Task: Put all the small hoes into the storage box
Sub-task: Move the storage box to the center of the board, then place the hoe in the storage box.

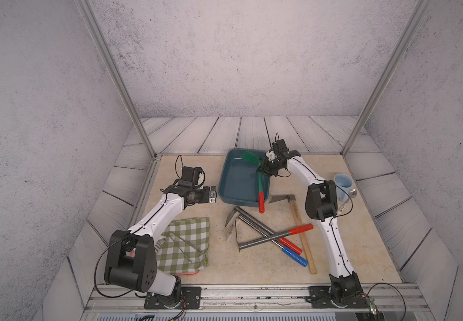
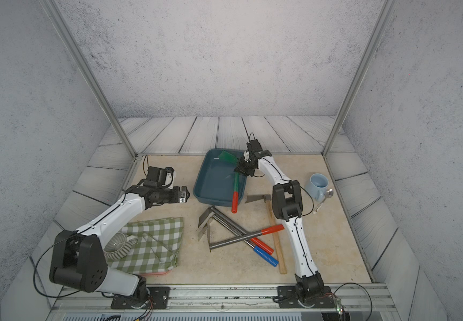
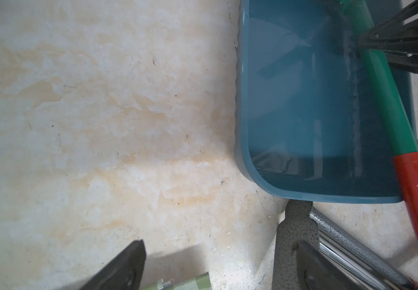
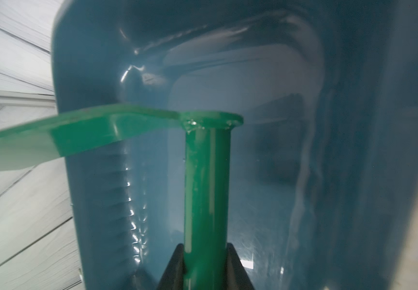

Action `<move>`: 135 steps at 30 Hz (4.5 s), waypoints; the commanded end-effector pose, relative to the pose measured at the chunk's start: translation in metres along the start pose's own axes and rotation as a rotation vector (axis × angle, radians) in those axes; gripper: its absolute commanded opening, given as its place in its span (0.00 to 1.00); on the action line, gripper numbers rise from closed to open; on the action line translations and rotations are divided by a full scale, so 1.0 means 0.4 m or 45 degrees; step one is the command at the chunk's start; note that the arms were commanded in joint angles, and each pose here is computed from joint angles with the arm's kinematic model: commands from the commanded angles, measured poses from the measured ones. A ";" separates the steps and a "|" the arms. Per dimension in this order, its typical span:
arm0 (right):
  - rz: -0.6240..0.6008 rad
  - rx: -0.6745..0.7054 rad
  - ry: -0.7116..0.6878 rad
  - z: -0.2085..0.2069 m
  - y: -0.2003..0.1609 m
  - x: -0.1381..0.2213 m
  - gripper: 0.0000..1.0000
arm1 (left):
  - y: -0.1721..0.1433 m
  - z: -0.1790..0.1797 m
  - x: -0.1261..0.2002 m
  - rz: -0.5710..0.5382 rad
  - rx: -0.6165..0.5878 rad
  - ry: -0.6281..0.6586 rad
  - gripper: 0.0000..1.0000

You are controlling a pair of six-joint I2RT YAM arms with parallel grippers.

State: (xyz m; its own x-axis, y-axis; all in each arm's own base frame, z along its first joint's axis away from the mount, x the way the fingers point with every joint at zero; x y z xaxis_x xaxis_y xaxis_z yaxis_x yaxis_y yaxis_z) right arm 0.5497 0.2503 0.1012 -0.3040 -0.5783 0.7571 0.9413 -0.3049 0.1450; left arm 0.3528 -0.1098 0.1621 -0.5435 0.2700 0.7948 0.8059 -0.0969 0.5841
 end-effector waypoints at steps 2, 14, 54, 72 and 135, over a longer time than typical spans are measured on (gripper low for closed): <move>-0.074 0.162 -0.160 -0.012 0.019 0.076 0.02 | 0.016 -0.006 -0.002 -0.001 -0.015 0.000 0.95; -0.081 0.323 -0.463 -0.086 0.009 0.136 0.03 | 0.011 -0.007 -0.007 0.011 -0.022 0.005 0.95; -0.099 0.322 -0.406 -0.056 0.000 0.050 0.20 | -0.004 -0.054 -0.030 0.070 -0.043 -0.094 0.95; -0.157 0.385 -0.372 0.011 -0.015 0.153 0.53 | 0.000 -0.091 -0.026 0.134 -0.079 -0.165 0.99; -0.115 0.369 -0.611 -0.042 -0.224 0.200 0.07 | -0.002 -0.084 -0.030 0.146 -0.087 -0.140 1.00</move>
State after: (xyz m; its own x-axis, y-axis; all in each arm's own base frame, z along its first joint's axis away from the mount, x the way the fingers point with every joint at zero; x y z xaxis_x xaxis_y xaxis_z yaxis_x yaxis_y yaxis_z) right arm 0.4264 0.2149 0.1265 -0.2802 -0.1313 0.9509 0.9598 -0.0189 0.2802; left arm 0.3536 -0.1442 0.1574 -0.4254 0.3587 0.8309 0.8423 -0.1791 0.5085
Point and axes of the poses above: each gripper's point midway between its finger pads, its own x axis back along the fingers, its own z axis along the line the jaws close on, y = z × x, the point moved 3 cm from there along x, back along the fingers, and after that the axes turned 7 degrees about -x, right-handed, at the moved point
